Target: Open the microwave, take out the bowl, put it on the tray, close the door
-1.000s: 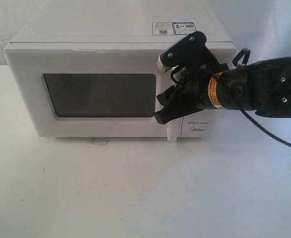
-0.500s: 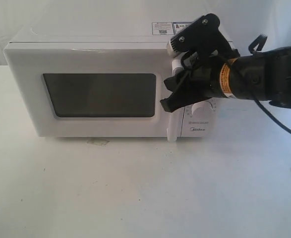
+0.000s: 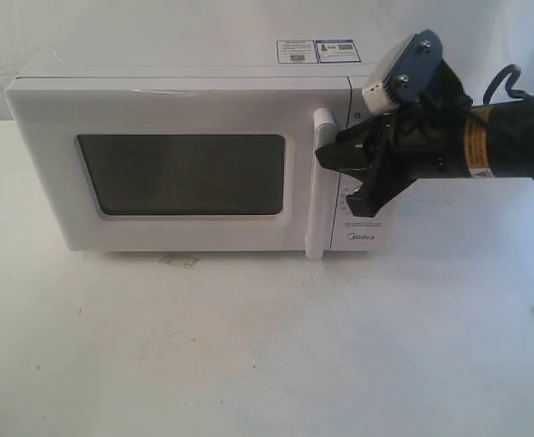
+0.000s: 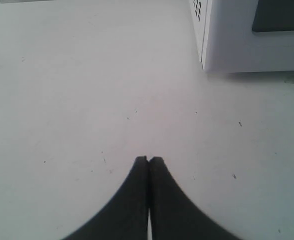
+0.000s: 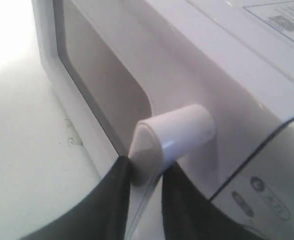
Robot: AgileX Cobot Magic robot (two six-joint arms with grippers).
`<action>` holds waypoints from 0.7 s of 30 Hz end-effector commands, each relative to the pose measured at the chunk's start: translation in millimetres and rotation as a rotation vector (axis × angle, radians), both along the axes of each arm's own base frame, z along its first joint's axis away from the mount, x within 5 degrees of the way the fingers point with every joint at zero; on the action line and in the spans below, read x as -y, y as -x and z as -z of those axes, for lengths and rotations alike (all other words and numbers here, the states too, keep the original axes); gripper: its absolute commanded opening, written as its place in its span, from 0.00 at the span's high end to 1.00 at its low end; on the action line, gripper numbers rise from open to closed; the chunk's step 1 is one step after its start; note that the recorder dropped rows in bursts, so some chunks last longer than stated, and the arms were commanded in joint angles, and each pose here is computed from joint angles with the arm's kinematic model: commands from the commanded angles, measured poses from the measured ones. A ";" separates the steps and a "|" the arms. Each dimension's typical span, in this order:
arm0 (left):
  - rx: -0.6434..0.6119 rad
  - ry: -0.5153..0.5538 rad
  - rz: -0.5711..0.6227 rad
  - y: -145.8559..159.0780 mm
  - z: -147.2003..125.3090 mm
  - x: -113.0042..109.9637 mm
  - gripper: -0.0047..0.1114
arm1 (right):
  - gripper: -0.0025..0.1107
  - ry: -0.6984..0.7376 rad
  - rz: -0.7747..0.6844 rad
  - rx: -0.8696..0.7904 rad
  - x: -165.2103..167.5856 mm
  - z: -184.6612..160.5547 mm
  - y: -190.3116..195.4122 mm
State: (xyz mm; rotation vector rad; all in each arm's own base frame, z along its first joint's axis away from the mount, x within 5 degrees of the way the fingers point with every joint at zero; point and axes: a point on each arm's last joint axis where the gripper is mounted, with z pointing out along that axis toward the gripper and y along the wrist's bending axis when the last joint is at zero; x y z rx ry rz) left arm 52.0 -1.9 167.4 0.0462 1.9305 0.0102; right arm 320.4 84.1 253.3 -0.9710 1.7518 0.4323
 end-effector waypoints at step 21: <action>-0.001 0.002 0.004 0.3 0.9 0.3 0.96 | 0.95 -0.160 -0.122 -0.116 2.1 11.7 -12.0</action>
